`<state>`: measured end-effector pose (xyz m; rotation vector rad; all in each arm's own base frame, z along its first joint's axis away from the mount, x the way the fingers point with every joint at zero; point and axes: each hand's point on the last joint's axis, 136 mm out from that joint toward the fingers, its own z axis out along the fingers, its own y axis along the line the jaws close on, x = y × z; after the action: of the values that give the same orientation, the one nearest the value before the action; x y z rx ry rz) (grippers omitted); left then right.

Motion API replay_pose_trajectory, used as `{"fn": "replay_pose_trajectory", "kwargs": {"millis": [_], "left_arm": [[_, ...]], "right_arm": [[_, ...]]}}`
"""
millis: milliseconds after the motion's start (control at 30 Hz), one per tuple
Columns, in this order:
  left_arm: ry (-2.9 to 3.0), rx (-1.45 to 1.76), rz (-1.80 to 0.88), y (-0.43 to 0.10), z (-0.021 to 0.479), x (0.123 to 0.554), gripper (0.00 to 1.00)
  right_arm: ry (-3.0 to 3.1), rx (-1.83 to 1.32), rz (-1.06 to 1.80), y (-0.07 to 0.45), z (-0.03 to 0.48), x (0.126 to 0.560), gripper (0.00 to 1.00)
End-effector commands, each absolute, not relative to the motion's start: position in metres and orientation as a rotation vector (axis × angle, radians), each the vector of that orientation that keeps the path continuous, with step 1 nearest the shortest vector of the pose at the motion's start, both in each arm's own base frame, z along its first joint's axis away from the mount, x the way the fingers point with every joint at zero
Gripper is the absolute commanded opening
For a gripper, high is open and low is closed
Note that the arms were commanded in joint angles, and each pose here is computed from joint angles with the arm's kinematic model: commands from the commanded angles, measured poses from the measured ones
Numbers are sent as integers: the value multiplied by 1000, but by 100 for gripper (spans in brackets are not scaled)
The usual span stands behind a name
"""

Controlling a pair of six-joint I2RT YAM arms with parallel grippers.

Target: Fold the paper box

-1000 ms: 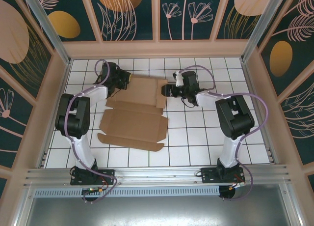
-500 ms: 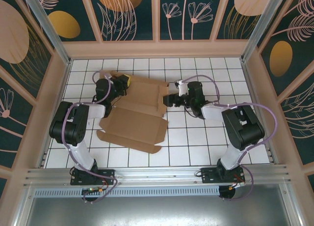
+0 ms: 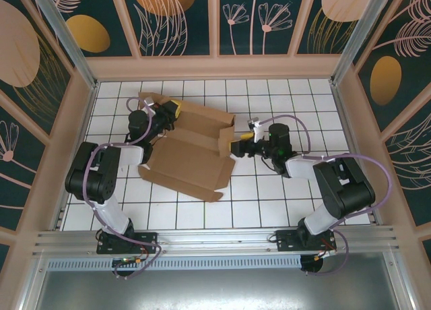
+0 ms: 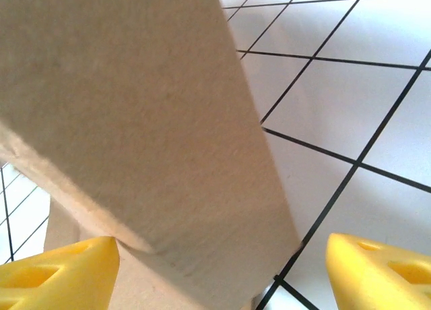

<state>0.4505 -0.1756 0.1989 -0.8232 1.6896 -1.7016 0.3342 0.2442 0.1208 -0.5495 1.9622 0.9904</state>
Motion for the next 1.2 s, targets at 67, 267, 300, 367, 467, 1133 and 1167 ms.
{"fn": "replay_pose_trajectory", "kwargs": {"millis": [67,267,300,367,467,1133,1167], "left_arm": [[1697,-727,-1718,-181,228,449,0],[1717,-737,-1661,-178,230,451,0],[1725,-726,-1646,-178,230,450,0],[1730,-678,-1632,-179,232,449,0],[1753,-665,-1611,-180,222,447,0],[1734,-805,-1624,-170,192,438,0],[1733,-814,-1620,-169,191,437,0]], "right_arm": [[1732,-708,869,250,154,321,81],[1728,-769,769,247,159,331,79],[1726,-785,750,247,159,330,79],[1723,-813,710,246,156,329,78],[1723,-861,677,247,152,327,75],[1739,-557,327,272,134,360,67],[1742,-523,279,269,134,365,67]]}}
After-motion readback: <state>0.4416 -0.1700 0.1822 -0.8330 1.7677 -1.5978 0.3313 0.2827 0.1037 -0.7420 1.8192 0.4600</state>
